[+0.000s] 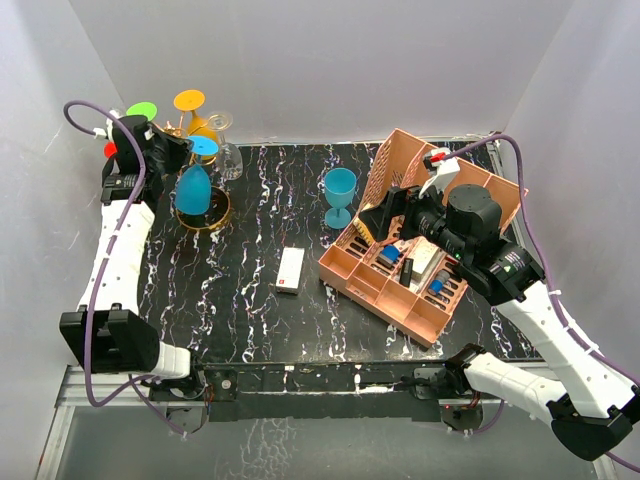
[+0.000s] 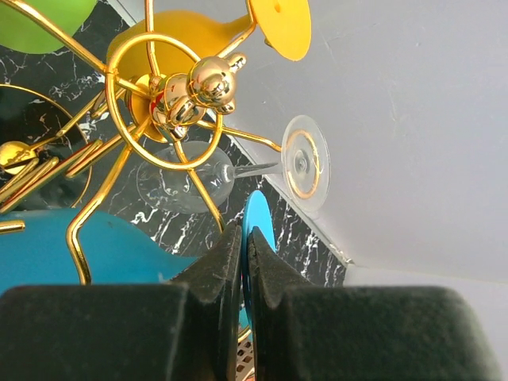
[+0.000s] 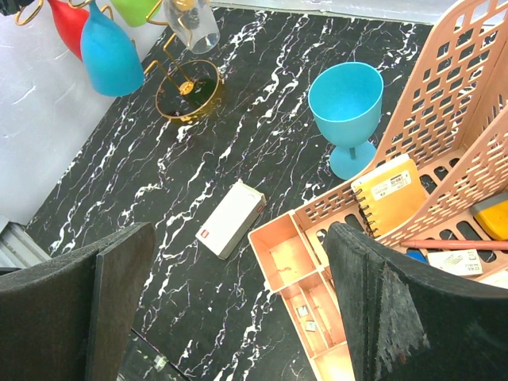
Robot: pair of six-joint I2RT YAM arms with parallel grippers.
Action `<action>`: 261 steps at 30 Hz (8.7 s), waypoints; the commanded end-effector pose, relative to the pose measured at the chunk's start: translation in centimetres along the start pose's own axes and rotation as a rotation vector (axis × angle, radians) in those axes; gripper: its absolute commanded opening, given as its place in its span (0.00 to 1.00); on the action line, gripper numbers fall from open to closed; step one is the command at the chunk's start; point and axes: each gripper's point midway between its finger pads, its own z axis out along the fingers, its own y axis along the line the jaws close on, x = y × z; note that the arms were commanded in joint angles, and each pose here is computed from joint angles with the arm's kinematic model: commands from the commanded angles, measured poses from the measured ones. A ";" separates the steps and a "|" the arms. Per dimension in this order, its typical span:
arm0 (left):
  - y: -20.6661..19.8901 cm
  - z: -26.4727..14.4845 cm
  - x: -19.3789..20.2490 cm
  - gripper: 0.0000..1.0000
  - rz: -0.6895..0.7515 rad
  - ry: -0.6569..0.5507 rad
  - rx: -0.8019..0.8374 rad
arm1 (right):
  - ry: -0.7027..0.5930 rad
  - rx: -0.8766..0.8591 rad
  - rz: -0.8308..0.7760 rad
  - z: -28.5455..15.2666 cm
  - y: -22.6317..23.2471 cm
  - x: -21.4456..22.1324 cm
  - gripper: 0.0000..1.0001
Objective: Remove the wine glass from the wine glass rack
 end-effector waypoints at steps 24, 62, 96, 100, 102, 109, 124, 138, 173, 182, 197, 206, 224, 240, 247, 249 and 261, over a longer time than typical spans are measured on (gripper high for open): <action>-0.4 -4.2 -4.4 0.00 -0.151 -0.140 0.063 | -0.069 -0.008 -0.011 -0.9 0.5 -2.0 0.99; -13.6 -30.3 4.0 0.00 -0.379 0.501 1.430 | 0.014 -0.737 0.357 1.7 12.2 -1.0 0.99; -11.3 -31.1 4.6 0.00 -0.542 0.509 1.509 | -0.247 -1.364 0.551 -6.0 19.7 -10.7 0.24; -10.9 -29.7 5.0 0.02 -0.539 0.467 1.428 | -0.283 -1.343 0.555 -6.7 19.3 -10.8 0.10; -10.8 -28.8 5.4 0.10 -0.532 0.462 1.372 | -0.293 -1.319 0.550 -6.8 19.1 -10.7 0.09; -10.0 -26.6 6.6 0.64 -0.486 0.427 1.243 | -0.255 -1.044 0.519 -4.8 17.5 -9.3 0.08; -6.6 -21.9 7.9 0.97 -0.135 0.253 0.758 | -0.026 -0.495 0.271 -0.6 9.2 2.6 0.08; -4.6 -23.6 4.6 0.97 0.018 0.056 0.556 | 0.394 -0.344 0.053 8.3 7.5 7.5 0.08; -3.9 -24.9 4.2 0.97 0.093 0.035 0.516 | 0.723 0.142 -0.298 21.4 0.4 12.4 0.09; -3.9 -24.9 4.3 0.97 0.091 0.041 0.515 | 0.750 0.162 -0.336 21.6 0.4 13.2 0.25; -3.4 -23.9 4.2 0.97 0.129 0.042 0.469 | 0.505 -0.046 -0.283 15.5 5.6 5.2 0.97; -2.0 -21.0 4.3 0.97 0.260 0.081 0.338 | 0.309 -0.050 -0.144 9.1 5.0 4.5 0.99; -4.1 -7.8 -0.2 0.97 0.385 0.064 0.194 | 0.127 -0.180 -0.199 2.6 5.9 1.9 0.99; -0.4 -5.4 -12.3 0.97 0.088 -0.064 0.242 | 0.112 -0.154 -0.221 1.7 4.7 2.8 0.99; 2.3 -7.7 -13.3 0.97 0.122 -0.149 0.078 | 0.110 -0.185 -0.239 2.0 5.2 3.0 0.99; 3.9 -7.9 -13.7 0.97 0.115 -0.183 -0.011 | 0.106 -0.209 -0.238 1.9 5.5 3.1 0.99; 8.7 -5.8 -14.3 0.82 0.032 -0.219 -0.207 | 0.078 -0.241 -0.254 2.0 5.8 3.3 0.99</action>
